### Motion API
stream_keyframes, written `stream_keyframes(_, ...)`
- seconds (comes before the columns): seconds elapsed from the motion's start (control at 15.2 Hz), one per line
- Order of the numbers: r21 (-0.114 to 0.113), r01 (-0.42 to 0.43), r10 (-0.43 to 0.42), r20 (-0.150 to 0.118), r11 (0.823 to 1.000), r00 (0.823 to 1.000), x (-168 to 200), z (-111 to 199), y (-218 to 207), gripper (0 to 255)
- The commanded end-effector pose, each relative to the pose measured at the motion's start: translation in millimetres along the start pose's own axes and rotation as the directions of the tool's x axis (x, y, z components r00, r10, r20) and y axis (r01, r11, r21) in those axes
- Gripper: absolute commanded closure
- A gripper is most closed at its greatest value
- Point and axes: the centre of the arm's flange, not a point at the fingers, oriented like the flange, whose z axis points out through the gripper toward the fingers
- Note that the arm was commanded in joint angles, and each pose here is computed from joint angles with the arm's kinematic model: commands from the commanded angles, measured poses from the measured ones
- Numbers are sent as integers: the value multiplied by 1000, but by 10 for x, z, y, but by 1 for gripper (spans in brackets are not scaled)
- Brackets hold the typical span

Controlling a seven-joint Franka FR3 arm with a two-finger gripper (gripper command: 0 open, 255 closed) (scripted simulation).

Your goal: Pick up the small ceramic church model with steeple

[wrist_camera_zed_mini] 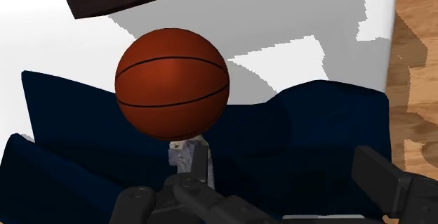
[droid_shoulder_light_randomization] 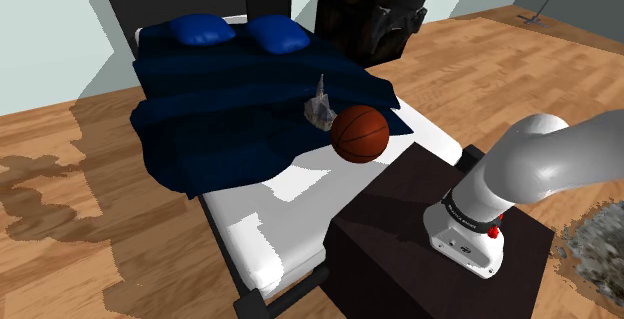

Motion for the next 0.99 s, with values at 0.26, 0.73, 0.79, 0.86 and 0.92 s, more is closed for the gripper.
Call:
stream_keyframes(0.26, -19, -101, 101, -40, 995, 994, 495, 577, -35, 0)
stream_keyframes(0.73, -36, -218, 214, -85, 975, 973, 1098, 1225, -31, 0)
stream_keyframes(0.79, -38, -234, 230, -91, 971, 969, 1186, 1316, -23, 0)
stream_keyframes(0.86, -40, -251, 246, -98, 967, 964, 1275, 1406, -14, 0)
stream_keyframes(0.92, -41, -267, 262, -105, 963, 959, 1364, 1495, -3, 0)
